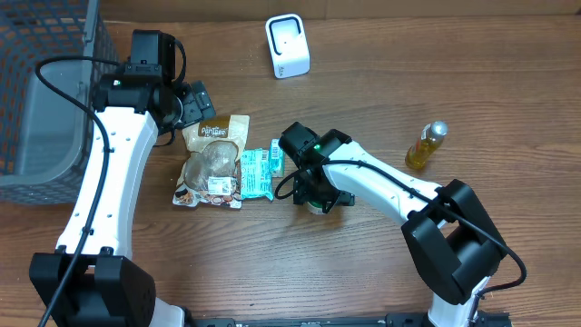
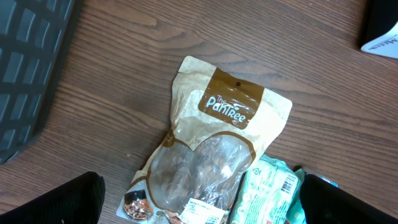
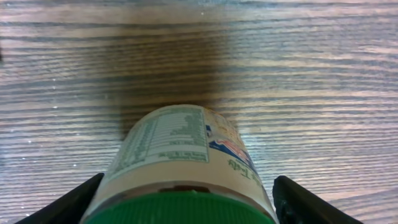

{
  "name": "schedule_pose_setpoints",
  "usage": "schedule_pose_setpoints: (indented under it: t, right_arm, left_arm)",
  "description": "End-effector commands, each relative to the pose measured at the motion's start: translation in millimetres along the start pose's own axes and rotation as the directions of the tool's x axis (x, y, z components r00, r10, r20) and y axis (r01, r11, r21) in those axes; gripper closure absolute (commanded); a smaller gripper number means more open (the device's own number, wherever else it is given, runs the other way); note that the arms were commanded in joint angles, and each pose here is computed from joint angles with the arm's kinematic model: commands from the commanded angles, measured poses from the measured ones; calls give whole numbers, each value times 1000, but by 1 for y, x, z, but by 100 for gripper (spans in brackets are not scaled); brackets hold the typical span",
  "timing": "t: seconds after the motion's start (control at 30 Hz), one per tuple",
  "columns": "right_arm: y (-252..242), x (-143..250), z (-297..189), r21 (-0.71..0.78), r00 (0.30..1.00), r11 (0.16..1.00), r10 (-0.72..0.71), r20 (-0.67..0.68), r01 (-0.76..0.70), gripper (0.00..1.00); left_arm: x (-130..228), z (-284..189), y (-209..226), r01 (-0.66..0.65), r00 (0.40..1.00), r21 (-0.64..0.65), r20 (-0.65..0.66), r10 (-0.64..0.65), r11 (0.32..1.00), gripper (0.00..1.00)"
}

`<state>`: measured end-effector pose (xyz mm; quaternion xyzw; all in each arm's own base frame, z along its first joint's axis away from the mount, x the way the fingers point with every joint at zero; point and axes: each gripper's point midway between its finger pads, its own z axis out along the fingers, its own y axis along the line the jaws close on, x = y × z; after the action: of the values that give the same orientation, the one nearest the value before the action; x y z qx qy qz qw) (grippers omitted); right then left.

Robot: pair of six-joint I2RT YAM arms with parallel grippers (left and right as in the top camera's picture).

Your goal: Scan the item barcode

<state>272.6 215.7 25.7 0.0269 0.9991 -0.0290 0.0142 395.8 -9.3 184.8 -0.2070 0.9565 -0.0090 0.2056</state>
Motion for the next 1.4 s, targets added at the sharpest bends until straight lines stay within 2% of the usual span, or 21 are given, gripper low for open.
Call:
schedule_pose_setpoints:
  t: [0.0,0.57,0.67,0.97,1.07,1.23,1.37]
  right_arm:
    - [4,-7,-6,-14,1000,1000,9,23,-8,22]
    - [3,-4,-5,-11,1000,1000,8,14,-8,36]
    - [3,-3,-5,-14,1000,1000,11,4,-11,42]
    - [6,-2,-14,-43,999,999,20,-29,-21,44]
    - [2,-6,-24,-34,999,999,34,-40,-36,48]
    - [0,-11,-43,-94,991,991,81,-110,-92,54]
    - [10,0,-49,-217,970,970,61,-234,-113,56]
  left_arm:
    - [-4,-5,-1,-3,1000,3,19,3,1000,0]
    - [-4,-5,-1,-3,1000,3,19,3,1000,1]
    - [-4,-5,-1,-3,1000,3,19,3,1000,1]
    - [-4,-5,-1,-3,1000,3,19,3,1000,0]
    - [-4,-5,-1,-3,1000,3,19,3,1000,0]
    - [-4,-5,-1,-3,1000,3,19,3,1000,0]
    - [-4,-5,-1,-3,1000,3,19,3,1000,0]
